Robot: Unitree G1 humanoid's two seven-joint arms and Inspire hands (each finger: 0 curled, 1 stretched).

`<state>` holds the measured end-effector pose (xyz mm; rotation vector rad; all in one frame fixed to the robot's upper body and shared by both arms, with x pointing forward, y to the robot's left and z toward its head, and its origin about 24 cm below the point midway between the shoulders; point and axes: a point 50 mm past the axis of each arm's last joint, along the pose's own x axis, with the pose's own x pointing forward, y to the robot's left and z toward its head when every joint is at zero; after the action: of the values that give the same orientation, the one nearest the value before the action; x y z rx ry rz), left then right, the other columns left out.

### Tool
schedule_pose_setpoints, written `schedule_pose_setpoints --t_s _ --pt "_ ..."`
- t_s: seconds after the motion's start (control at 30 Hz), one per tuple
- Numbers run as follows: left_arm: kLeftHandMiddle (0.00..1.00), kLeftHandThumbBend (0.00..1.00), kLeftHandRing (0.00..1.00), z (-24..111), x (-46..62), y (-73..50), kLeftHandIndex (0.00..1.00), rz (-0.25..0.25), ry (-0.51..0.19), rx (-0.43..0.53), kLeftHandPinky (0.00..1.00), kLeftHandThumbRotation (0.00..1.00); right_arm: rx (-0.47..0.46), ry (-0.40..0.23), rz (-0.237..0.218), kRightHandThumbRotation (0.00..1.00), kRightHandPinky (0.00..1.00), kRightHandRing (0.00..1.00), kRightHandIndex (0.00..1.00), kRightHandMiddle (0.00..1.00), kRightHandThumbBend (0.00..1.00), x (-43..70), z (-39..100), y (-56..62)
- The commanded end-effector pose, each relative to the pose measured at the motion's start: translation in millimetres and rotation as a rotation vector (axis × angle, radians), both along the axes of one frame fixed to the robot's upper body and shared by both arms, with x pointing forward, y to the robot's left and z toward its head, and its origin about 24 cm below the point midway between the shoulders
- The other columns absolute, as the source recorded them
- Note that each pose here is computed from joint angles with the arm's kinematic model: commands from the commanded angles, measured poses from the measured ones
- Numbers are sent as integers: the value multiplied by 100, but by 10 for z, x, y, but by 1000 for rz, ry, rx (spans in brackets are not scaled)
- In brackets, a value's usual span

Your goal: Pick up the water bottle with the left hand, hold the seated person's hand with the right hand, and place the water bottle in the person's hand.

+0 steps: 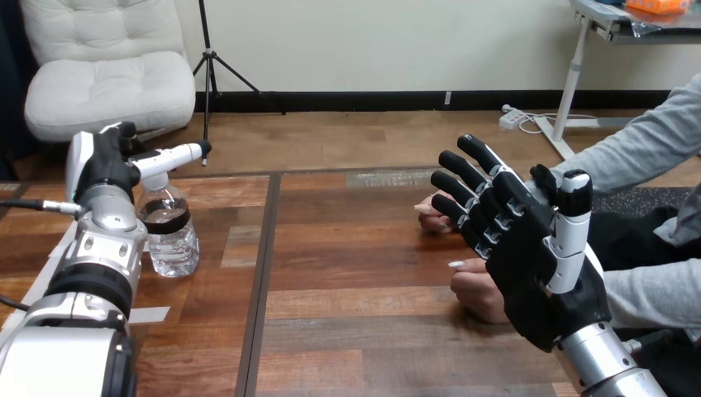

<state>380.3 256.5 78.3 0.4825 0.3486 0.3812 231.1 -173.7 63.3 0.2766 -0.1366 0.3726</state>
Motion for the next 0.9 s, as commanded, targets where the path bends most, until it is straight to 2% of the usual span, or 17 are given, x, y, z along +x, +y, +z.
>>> schedule_pose_setpoints --t_s 0.0,0.2,0.43,0.87 --pt "90 100 90 299 102 43 86 8 -97 23 83 29 1 -76 9 100 94 93 95 93 98 51 169 -5" --pt "90 100 90 275 88 72 88 12 -57 42 83 31 -1 -77 10 100 94 93 95 92 98 52 171 -2" --pt "92 100 91 229 70 93 92 -8 -1 68 86 38 1 -75 14 100 93 93 95 92 98 52 171 0" --pt "93 100 93 136 30 105 91 1 27 54 85 43 -4 -84 16 100 93 93 95 93 98 44 180 -5"
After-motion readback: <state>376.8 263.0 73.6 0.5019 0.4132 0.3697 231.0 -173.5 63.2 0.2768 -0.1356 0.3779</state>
